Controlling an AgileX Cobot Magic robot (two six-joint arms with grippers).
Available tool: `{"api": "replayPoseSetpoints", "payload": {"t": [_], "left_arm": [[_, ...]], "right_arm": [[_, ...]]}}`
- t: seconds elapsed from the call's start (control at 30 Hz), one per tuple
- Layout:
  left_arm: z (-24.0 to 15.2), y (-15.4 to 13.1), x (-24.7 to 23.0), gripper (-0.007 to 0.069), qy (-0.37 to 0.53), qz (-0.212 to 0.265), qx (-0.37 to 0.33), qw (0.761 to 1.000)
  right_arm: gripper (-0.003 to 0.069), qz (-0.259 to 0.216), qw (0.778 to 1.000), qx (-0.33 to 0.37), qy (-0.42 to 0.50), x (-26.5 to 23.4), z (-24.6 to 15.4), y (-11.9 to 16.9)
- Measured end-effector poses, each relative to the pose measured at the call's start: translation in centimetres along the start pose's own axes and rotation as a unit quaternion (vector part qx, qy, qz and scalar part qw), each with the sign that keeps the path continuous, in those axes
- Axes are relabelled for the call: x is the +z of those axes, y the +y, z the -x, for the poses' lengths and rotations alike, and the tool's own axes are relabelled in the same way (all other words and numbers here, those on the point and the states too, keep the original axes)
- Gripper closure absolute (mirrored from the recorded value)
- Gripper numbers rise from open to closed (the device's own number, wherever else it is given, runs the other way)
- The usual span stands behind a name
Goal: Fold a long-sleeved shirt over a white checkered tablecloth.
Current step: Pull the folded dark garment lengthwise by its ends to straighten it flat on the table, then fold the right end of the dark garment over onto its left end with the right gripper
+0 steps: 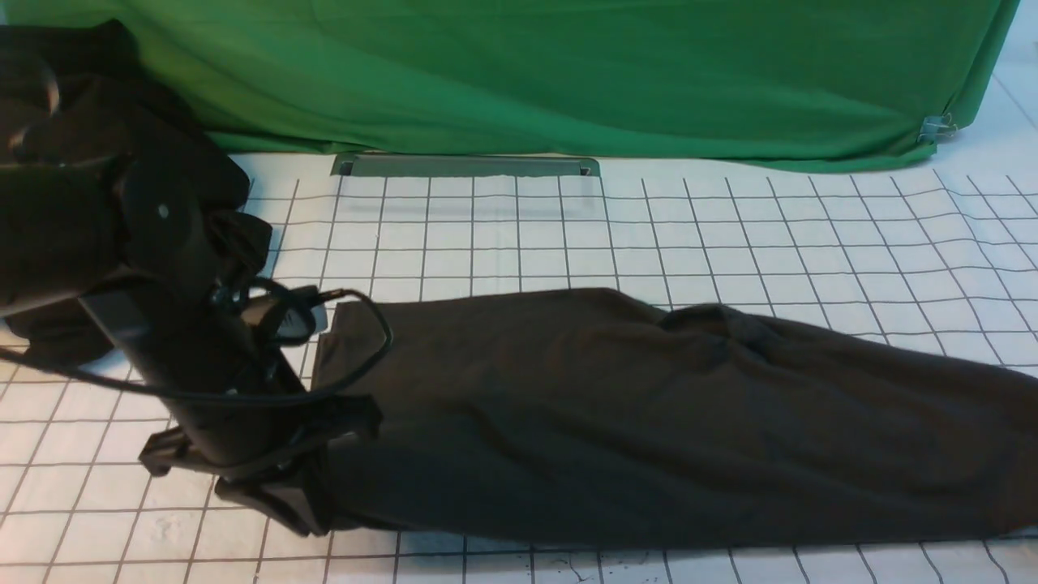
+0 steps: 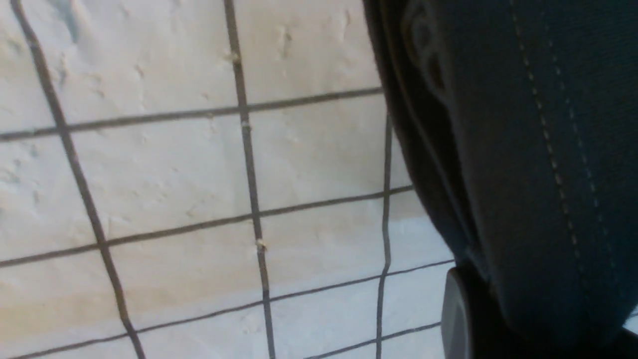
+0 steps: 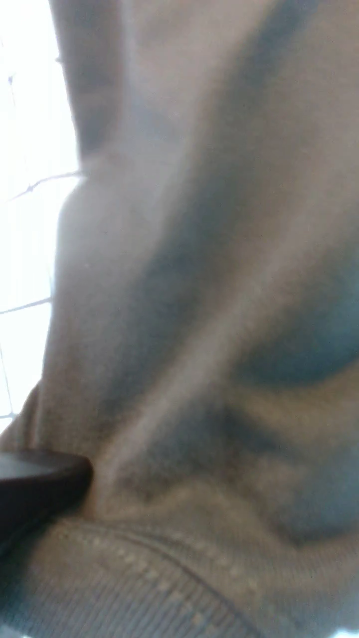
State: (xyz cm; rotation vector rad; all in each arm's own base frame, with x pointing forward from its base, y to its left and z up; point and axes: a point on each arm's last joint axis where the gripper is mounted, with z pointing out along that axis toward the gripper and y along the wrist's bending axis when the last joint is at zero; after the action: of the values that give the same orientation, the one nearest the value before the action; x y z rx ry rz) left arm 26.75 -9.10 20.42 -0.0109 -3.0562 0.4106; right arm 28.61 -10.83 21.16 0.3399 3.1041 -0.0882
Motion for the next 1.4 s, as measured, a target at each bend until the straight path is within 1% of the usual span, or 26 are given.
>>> {"api": "replayPoseSetpoints", "payload": {"t": [0.13,0.3,0.33,0.4,0.43,0.47,0.5,0.53,0.67,0.77,0.8,0.83,0.87,1.0,1.03,1.07,1.1,1.13,1.17,1.2,1.23,1.27,1.3,1.33,1.4], "left_arm": [[-0.1,0.2,0.5,0.0535,-0.006,0.002,-0.003,1.000],[0.6,0.1,0.3,0.0398,-0.028,0.003,0.002,1.000],[1.1,-0.2,-0.4,0.0344,-0.042,0.002,0.008,0.999],[1.6,-0.5,-1.2,0.0288,-0.051,-0.001,0.013,0.999],[1.8,-0.7,-1.5,0.0288,-0.055,-0.002,0.015,0.998],[2.2,-1.1,-2.6,0.0232,-0.061,-0.006,0.025,0.998],[2.2,-1.2,-2.7,0.0232,-0.059,-0.006,0.027,0.998],[2.6,-1.6,-3.8,0.0197,-0.064,-0.009,0.037,0.997],[3.2,-2.3,-5.7,0.0146,-0.076,-0.011,0.053,0.996],[3.5,-2.5,-6.3,0.0141,-0.090,-0.012,0.060,0.994],[3.7,-2.6,-6.5,0.0141,-0.097,-0.013,0.062,0.993],[3.7,-2.6,-6.5,0.0146,-0.099,-0.016,0.062,0.993],[3.8,-2.7,-6.5,0.0148,-0.100,-0.017,0.061,0.993],[4.0,-3.8,-5.7,0.0228,-0.086,-0.059,0.073,0.992],[4.0,-4.3,-5.1,0.0291,-0.078,-0.065,0.080,0.992],[4.0,-4.6,-4.6,0.0308,-0.073,-0.067,0.082,0.992],[4.1,-5.0,-3.5,0.0376,-0.064,-0.066,0.090,0.992],[4.1,-5.2,-3.3,0.0386,-0.061,-0.065,0.092,0.992],[4.2,-5.5,-2.0,0.0456,-0.053,-0.062,0.098,0.992],[4.2,-5.6,-1.6,0.0476,-0.049,-0.060,0.100,0.992],[4.3,-6.1,0.4,0.0548,-0.036,-0.052,0.106,0.992],[4.5,-6.2,1.3,0.0582,-0.027,-0.047,0.109,0.993],[4.6,-6.2,1.4,0.0587,-0.025,-0.047,0.108,0.993],[4.8,-6.2,2.5,0.0611,-0.015,-0.041,0.107,0.993],[5.2,-5.8,4.0,0.0624,0.001,-0.033,0.103,0.994]], "right_arm": [[0.0637,-0.013,1.000,0.006,-0.013,0.0,-0.4,-0.2],[0.0637,-0.025,1.000,0.002,-0.019,0.0,-0.3,-0.4],[0.0637,-0.037,0.999,0.004,-0.018,0.0,-0.3,-0.6],[0.0637,-0.050,0.999,0.011,-0.018,-0.1,-0.3,-1.1],[0.0637,-0.051,0.998,0.013,-0.018,-0.1,-0.3,-1.2],[0.0637,-0.058,0.998,0.036,-0.018,-0.1,-0.5,-2.1],[0.0637,-0.059,0.997,0.037,-0.018,-0.1,-0.6,-2.2],[0.0637,-0.062,0.996,0.058,-0.019,-0.2,-0.8,-3.1],[0.0637,-0.060,0.993,0.099,-0.029,-1.2,-0.7,-5.0],[0.0637,-0.053,0.992,0.103,-0.042,-2.5,-0.3,-5.0],[0.0637,-0.048,0.992,0.102,-0.056,-3.9,0.1,-4.7],[0.0637,-0.047,0.992,0.098,-0.071,-5.1,0.3,-4.3],[0.0637,-0.046,0.992,0.096,-0.072,-5.2,0.3,-4.1],[0.0637,-0.043,0.987,0.080,-0.132,-9.3,0.0,-1.9],[0.0637,-0.041,0.986,0.076,-0.145,-10.2,-0.3,-1.3],[0.0637,-0.040,0.985,0.073,-0.153,-10.7,-0.6,-0.9],[0.0637,-0.039,0.983,0.070,-0.162,-11.3,-0.9,-0.5],[0.0637,-0.038,0.984,0.069,-0.162,-11.3,-0.9,-0.4],[0.0637,-0.036,0.982,0.064,-0.173,-11.9,-1.3,0.1],[0.0637,-0.034,0.982,0.063,-0.175,-12.1,-1.3,0.2],[0.0637,-0.025,0.981,0.060,-0.182,-12.6,-1.7,0.7],[0.0637,-0.017,0.981,0.060,-0.184,-12.8,-1.9,1.0],[0.0637,-0.016,0.981,0.061,-0.185,-12.9,-2.0,1.0],[0.0637,-0.003,0.980,0.062,-0.188,-13.3,-2.3,1.3],[0.0637,0.015,0.979,0.058,-0.196,-14.1,-3.0,1.9]]}}
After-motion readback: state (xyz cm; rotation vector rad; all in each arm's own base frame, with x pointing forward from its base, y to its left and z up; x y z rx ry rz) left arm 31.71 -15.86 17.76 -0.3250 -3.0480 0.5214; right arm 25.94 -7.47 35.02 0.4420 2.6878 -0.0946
